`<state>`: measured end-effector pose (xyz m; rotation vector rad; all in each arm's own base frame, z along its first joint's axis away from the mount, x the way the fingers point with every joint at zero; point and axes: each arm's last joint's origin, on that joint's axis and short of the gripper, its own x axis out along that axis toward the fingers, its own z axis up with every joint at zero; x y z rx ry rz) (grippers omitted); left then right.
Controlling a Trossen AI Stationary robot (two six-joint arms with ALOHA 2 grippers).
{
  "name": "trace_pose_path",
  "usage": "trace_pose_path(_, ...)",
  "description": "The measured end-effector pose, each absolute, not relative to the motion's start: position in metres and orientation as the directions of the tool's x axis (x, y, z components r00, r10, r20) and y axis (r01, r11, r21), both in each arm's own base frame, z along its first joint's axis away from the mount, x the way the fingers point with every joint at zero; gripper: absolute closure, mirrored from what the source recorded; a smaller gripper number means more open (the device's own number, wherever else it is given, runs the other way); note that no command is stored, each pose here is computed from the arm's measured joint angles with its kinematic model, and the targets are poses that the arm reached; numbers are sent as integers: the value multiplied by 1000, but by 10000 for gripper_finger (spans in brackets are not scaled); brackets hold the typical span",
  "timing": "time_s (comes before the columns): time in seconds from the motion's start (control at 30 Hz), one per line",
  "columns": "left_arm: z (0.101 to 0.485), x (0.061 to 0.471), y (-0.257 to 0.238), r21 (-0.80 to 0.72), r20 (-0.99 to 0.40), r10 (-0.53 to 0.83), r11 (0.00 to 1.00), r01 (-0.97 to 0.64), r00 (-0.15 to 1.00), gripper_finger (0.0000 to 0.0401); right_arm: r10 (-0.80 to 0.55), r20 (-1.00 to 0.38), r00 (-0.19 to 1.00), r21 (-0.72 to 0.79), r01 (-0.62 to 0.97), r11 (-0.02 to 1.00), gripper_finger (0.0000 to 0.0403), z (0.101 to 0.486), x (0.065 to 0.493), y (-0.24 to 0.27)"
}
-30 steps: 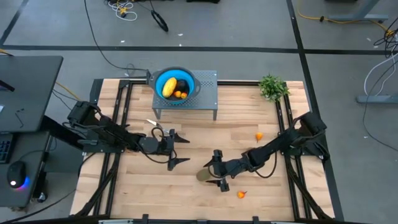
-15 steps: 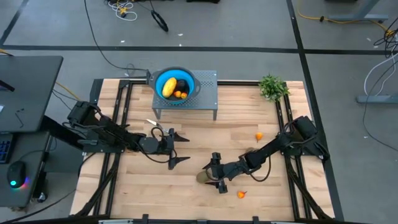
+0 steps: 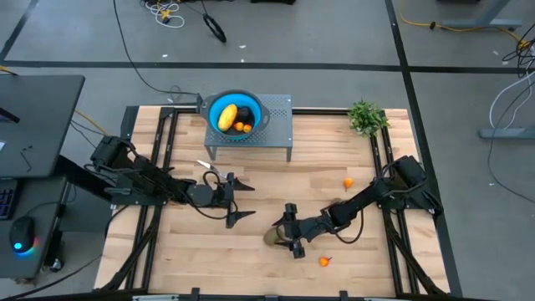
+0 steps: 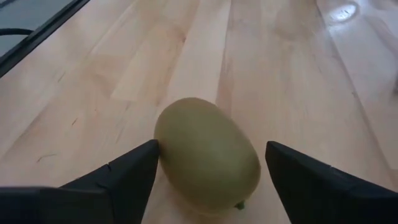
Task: Pick & Place Fruit
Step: Put the left green kiwi into the blue strainer bowl
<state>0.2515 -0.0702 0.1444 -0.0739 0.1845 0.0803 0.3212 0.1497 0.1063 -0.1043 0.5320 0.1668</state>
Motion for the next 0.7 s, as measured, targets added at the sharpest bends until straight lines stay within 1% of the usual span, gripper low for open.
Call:
trace_pose_path(0.13,144,251,-70,-66,-190,73,994,-87,979,10,122,-517,847,-57,-176,983,114,99,324,146)
trace_pose_path(0.3,143,251,-70,-63,-198,74,994,-88,977,10,144,-485,863,-40,-186,982,118,92,329,146)
trace_pose_path(0.53,142,251,-70,-63,-211,75,994,-91,974,10,145,-483,863,-55,-195,979,120,92,329,146)
trace_pose_path(0.7,142,251,-70,-65,-212,75,994,-91,974,10,150,-479,865,-52,-198,979,128,97,328,146)
